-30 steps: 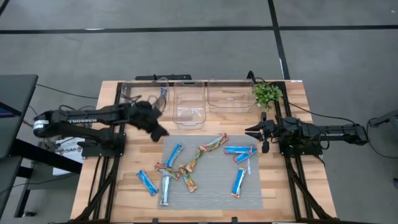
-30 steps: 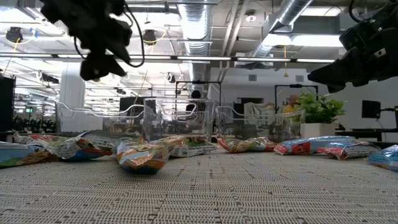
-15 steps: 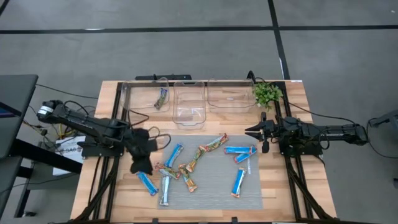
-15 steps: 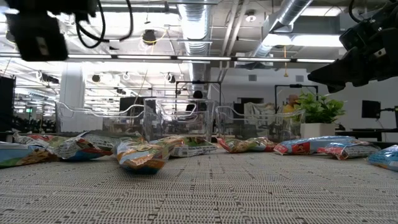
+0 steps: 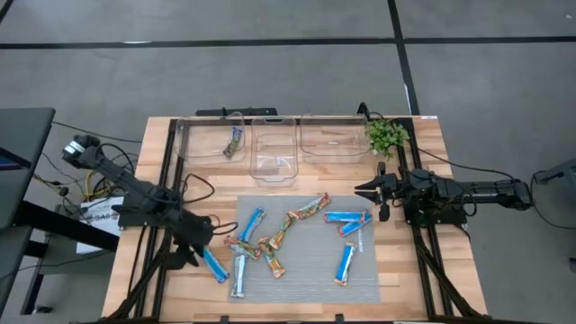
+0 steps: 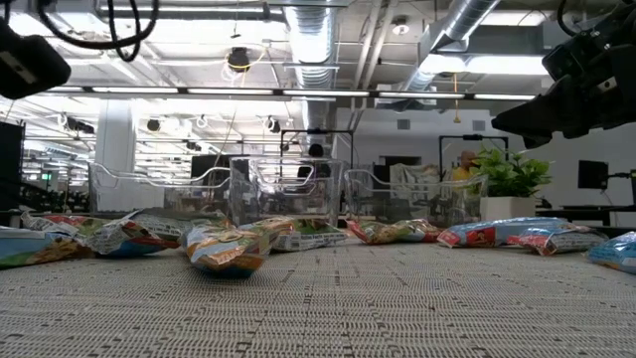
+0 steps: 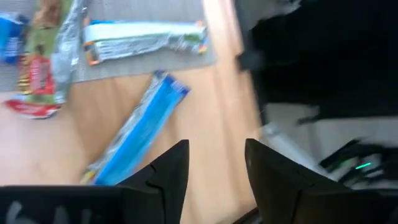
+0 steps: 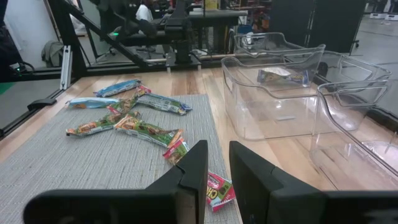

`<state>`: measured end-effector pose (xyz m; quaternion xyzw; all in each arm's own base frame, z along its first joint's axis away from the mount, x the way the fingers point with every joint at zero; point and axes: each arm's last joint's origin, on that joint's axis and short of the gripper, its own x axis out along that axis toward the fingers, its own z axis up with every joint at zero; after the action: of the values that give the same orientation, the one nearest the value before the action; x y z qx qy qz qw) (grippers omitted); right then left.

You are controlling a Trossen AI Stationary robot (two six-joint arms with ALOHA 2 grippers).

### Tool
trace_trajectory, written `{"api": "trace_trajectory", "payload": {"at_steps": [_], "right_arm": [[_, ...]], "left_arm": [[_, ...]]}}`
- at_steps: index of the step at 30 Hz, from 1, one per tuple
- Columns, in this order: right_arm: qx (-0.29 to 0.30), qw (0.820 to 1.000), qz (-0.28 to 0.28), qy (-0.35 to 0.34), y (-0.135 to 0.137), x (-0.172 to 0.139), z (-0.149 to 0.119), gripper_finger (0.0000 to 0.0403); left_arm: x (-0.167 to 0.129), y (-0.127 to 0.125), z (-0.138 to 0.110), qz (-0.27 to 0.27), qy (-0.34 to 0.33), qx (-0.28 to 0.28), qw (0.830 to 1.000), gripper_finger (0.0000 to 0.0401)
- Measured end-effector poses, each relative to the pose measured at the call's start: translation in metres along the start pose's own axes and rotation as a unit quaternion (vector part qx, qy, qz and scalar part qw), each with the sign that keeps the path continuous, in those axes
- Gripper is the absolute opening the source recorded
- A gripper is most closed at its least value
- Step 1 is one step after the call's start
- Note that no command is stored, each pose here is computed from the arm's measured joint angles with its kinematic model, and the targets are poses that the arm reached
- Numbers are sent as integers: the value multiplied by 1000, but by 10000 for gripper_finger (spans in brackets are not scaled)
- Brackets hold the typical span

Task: Pick and place Granola Bars by type
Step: Put the blue granola bar into the left transparent bin

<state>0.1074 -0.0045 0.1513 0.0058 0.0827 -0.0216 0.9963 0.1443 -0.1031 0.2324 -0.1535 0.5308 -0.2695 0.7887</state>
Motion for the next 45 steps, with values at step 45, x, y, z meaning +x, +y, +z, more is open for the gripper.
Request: {"api": "trace_trajectory", "payload": {"at_steps": [45], "right_arm": [[0,1000,0,0,0,0,0,59]], "left_arm": [[125,5,-5,194,170,277,926,247]]}}
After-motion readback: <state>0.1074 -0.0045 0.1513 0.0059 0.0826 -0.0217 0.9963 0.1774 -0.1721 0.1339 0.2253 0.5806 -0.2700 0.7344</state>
